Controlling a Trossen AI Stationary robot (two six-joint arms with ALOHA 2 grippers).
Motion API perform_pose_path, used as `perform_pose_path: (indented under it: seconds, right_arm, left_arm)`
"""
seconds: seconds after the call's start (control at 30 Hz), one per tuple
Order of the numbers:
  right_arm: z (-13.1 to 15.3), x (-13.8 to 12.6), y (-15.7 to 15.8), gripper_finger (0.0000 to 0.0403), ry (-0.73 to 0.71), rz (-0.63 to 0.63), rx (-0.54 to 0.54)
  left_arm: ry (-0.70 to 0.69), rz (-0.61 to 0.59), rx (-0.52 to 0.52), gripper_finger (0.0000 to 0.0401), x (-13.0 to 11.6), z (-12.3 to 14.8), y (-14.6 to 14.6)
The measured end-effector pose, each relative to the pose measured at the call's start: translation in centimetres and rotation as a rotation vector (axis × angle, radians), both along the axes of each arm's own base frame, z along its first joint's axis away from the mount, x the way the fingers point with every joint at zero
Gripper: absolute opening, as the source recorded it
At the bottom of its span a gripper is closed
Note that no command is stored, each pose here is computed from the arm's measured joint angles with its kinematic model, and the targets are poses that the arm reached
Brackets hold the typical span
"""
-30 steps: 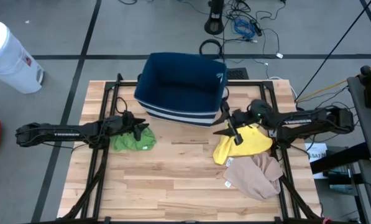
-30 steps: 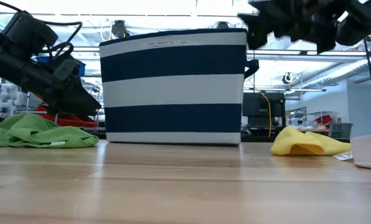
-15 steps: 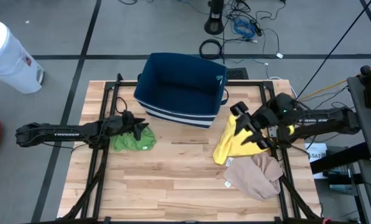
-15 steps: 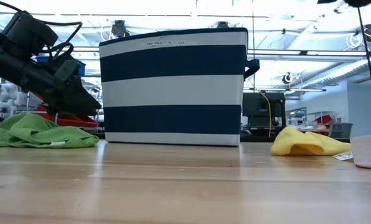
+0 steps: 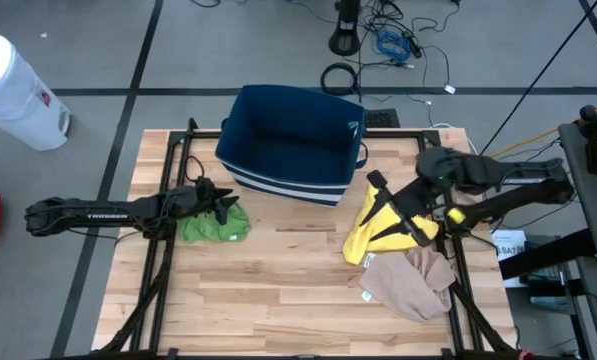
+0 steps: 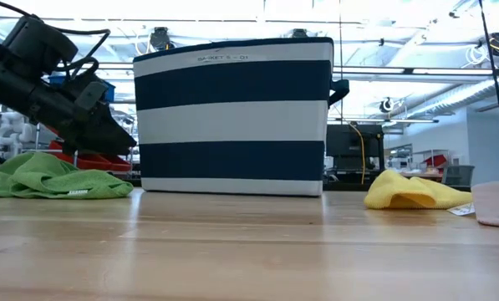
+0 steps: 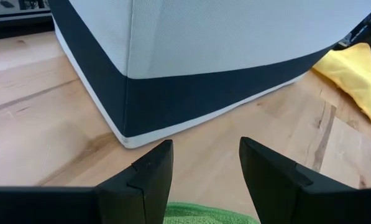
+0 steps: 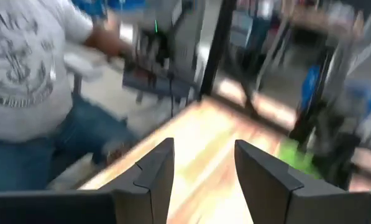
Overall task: Fold towel
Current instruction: Fold the yellow towel
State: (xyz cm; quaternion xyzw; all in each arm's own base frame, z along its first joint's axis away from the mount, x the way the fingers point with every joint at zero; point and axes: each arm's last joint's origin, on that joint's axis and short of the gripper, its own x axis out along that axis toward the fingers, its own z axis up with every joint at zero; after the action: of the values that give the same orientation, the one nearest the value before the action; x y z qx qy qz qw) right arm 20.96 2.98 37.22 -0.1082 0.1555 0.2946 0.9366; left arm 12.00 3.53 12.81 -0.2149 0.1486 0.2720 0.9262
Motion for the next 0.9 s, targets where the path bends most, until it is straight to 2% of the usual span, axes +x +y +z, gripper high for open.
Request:
perform_pose_path:
  seconds: [0.23,0.43,0.57,0.8,0.9]
  right_arm:
    - [-3.6,1.5,1.7,0.0155,0.371,-0.027,0.054]
    - [-7.4,3.7,4.7,0.0155,0.618,0.011,0.033]
    - [-10.8,5.1,6.7,0.0155,0.759,-0.019,-0.077]
    - [-16.8,6.7,8.1,0.0155,0.905,-0.194,-0.373]
    - [-19.6,6.9,8.0,0.0155,0.931,-0.24,-0.417]
  left_arm:
    - [0.0,0.001,0.0,0.0192,0.0,0.0,0.0]
    - [-0.001,0.002,-0.002,0.0192,0.0,0.0,0.0]
    - [-0.002,0.0,-0.004,0.0192,0.0,0.0,0.0]
    - [-0.011,-0.105,-0.045,0.0192,0.1,0.0,-0.4]
    - [-0.023,-0.176,-0.062,0.0192,0.3,0.0,-0.8]
